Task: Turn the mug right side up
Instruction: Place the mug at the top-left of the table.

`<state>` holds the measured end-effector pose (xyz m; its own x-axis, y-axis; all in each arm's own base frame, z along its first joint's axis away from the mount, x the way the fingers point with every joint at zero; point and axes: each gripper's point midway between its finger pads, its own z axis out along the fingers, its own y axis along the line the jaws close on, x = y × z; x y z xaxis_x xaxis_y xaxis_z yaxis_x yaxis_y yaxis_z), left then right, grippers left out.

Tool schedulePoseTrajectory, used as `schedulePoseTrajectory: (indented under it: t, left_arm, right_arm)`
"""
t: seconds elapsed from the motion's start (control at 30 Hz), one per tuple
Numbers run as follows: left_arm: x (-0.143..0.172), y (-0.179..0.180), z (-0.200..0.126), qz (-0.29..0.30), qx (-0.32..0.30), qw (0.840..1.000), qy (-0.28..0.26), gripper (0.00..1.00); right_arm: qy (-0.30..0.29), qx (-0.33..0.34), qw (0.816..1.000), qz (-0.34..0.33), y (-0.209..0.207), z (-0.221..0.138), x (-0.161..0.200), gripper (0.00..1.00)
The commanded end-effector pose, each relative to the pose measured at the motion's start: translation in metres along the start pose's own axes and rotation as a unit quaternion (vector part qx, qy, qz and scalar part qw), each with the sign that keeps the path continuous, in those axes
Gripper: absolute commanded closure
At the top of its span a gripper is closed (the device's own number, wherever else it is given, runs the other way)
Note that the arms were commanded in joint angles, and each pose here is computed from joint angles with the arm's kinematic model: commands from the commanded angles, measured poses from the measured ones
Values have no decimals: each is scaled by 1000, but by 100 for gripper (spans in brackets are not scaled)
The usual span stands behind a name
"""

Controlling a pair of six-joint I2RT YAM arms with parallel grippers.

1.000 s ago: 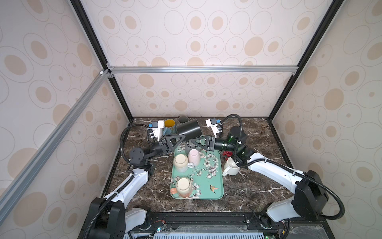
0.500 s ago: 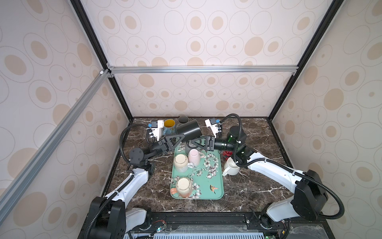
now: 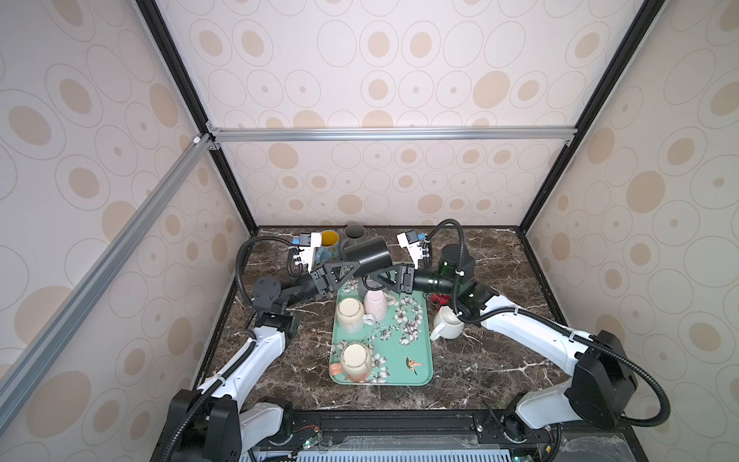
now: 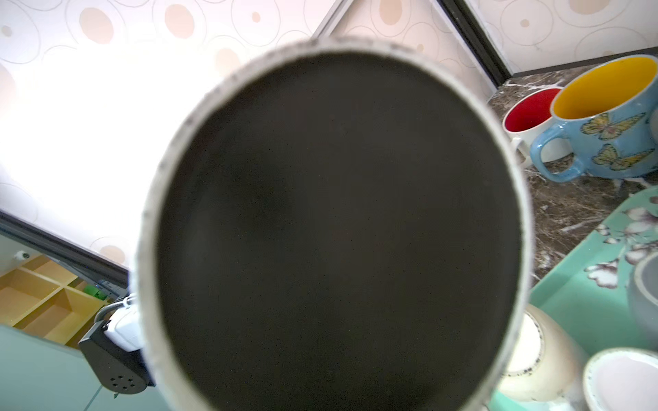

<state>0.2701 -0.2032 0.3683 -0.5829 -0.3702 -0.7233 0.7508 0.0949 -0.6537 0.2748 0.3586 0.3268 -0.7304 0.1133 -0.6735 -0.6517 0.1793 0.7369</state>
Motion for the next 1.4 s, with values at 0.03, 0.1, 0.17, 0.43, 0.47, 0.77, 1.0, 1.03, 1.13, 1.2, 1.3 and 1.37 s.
schedulePoseTrajectory:
  t: [0.03,0.1,0.17,0.43,0.47,0.77,1.0,1.03,1.13,1.2,1.3,1.37]
  left_arm:
    - [-11,-6,5,87,-48,994,32,100]
    - [-13,7,5,100,-90,990,47,100]
    - [-12,23,2,102,-138,983,65,100]
    - [-16,88,-38,143,-366,908,145,100]
    - [-17,95,-46,149,-394,893,155,100]
    - [-15,156,-105,179,-559,761,277,100]
    - [-5,189,-115,177,-576,722,341,100]
    - [-4,194,-115,173,-577,719,348,100]
    - [0,210,-113,161,-578,713,364,100]
    - [4,220,-112,156,-578,709,374,100]
    - [9,235,-112,150,-578,702,389,100]
    - [13,245,-112,148,-579,698,396,100]
  right_arm:
    - [-29,43,998,-45,6,-15,-18,49]
    - [-24,70,996,-50,-1,-20,-15,49]
    - [-18,100,993,-53,-8,-25,-13,48]
    - [11,213,974,-76,-36,-50,0,48]
    - [17,224,971,-81,-39,-53,2,48]
    - [56,256,959,-104,-52,-57,15,49]
    - [78,265,954,-113,-61,-55,24,49]
    - [79,266,954,-114,-62,-55,24,49]
    - [87,270,952,-116,-66,-55,27,48]
    - [89,273,951,-117,-68,-55,28,49]
    - [92,276,949,-119,-71,-56,31,48]
    - [94,280,947,-121,-74,-57,33,48]
